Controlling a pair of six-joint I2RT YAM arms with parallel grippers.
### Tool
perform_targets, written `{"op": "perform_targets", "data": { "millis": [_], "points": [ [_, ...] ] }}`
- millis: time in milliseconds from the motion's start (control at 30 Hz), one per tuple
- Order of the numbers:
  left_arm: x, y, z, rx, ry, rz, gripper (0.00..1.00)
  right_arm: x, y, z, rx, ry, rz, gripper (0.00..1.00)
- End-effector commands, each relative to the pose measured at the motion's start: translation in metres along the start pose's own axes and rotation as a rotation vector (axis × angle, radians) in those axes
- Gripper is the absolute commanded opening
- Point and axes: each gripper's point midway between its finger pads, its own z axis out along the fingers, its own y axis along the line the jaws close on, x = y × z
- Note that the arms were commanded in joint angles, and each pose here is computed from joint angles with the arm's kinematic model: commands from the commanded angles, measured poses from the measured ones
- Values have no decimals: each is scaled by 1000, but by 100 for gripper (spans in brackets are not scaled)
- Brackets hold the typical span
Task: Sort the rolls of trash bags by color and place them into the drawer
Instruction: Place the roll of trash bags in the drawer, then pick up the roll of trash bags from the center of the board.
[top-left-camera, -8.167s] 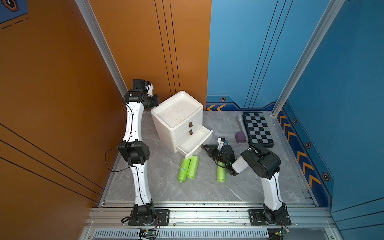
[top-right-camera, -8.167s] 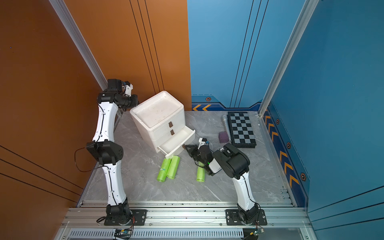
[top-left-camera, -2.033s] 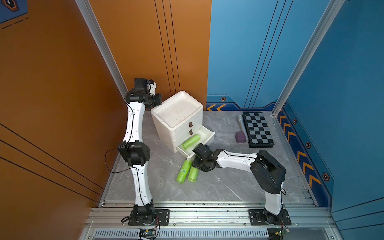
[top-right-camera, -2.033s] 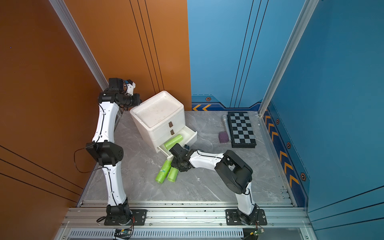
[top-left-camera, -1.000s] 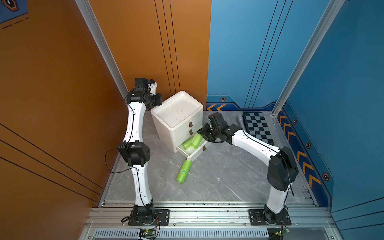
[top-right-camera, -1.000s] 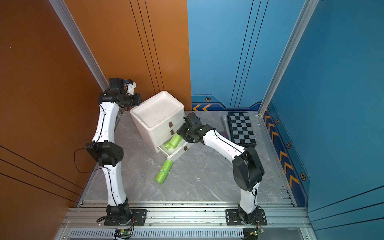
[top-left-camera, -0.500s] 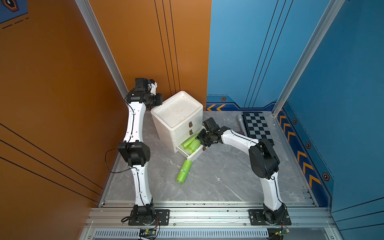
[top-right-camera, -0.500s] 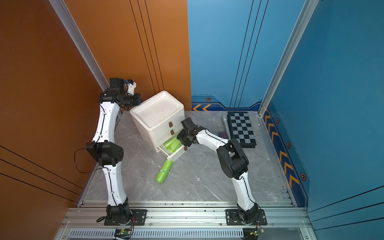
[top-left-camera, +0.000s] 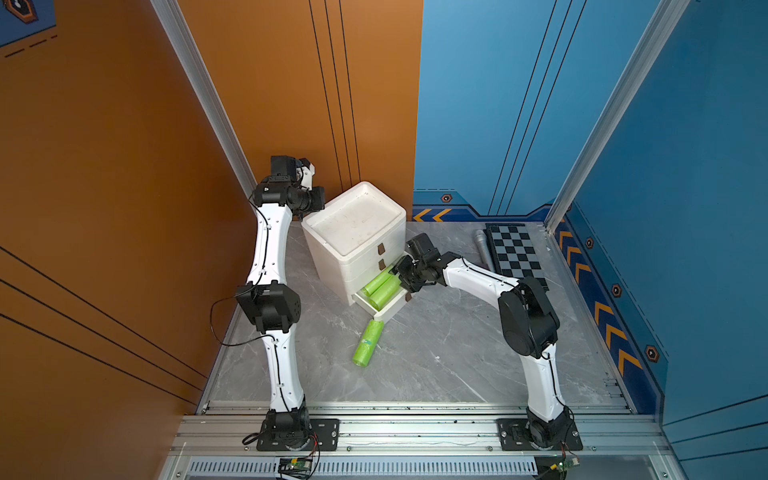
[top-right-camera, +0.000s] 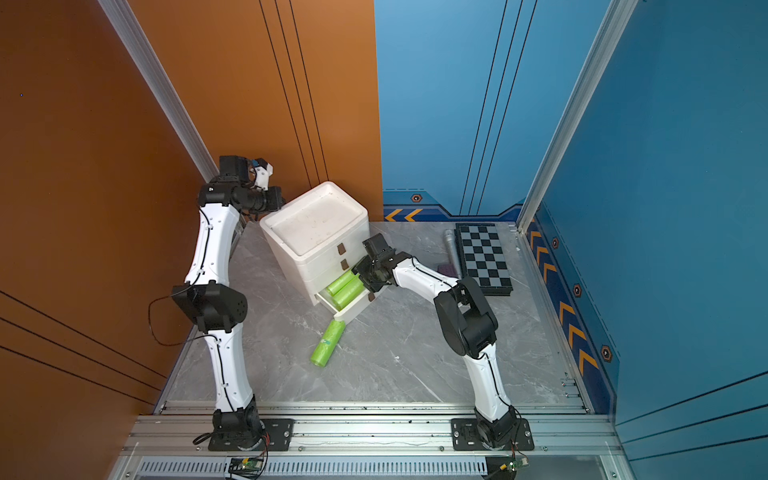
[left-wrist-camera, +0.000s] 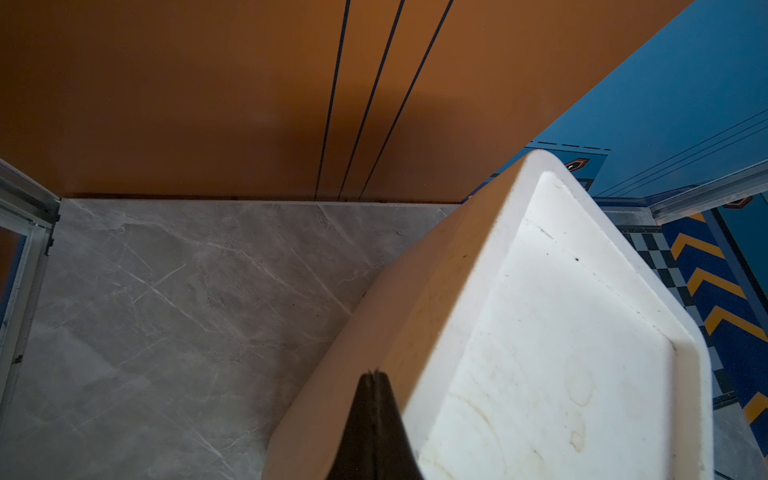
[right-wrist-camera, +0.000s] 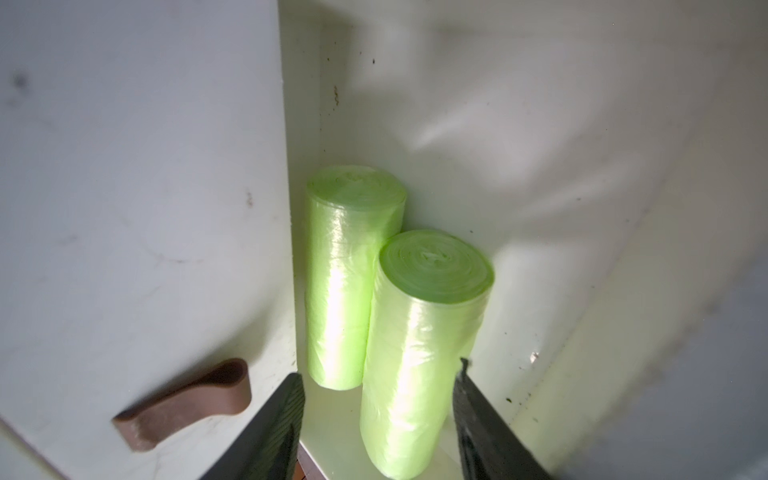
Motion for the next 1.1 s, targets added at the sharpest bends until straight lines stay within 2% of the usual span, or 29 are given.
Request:
{"op": "perform_targets", "data": {
  "millis": [0,100,200,333,400,500,667,767,900,1067],
  "points": [
    [56,-30,12,91,214,-20,3,-11,8,-9,-17,-25,-3,58],
    [55,-29,12,89,214,-21,3,-10,18,-22,-36,-35,-54,56],
    [56,-29,12,88,216,-21,3,5,35,-56,-33,-30,-180,57],
    [59,-28,14,83,224,-22,3,41,14,-79,105,-4,-362,62],
    [59,-28,15,81,224,-29,3,77,-1,-79,148,20,-429,63],
    [56,-31,14,93,217,-39,3,121,-28,-74,204,71,-451,69],
    [50,-32,11,93,198,-41,3,163,-50,-66,248,92,-465,74],
    [50,-26,11,69,197,-47,3,178,-60,-57,277,99,-468,76],
    [54,-33,15,104,212,-60,2,188,-69,-41,315,94,-464,77],
    [54,-34,17,102,212,-50,3,196,-63,-27,318,88,-456,77]
  ]
}}
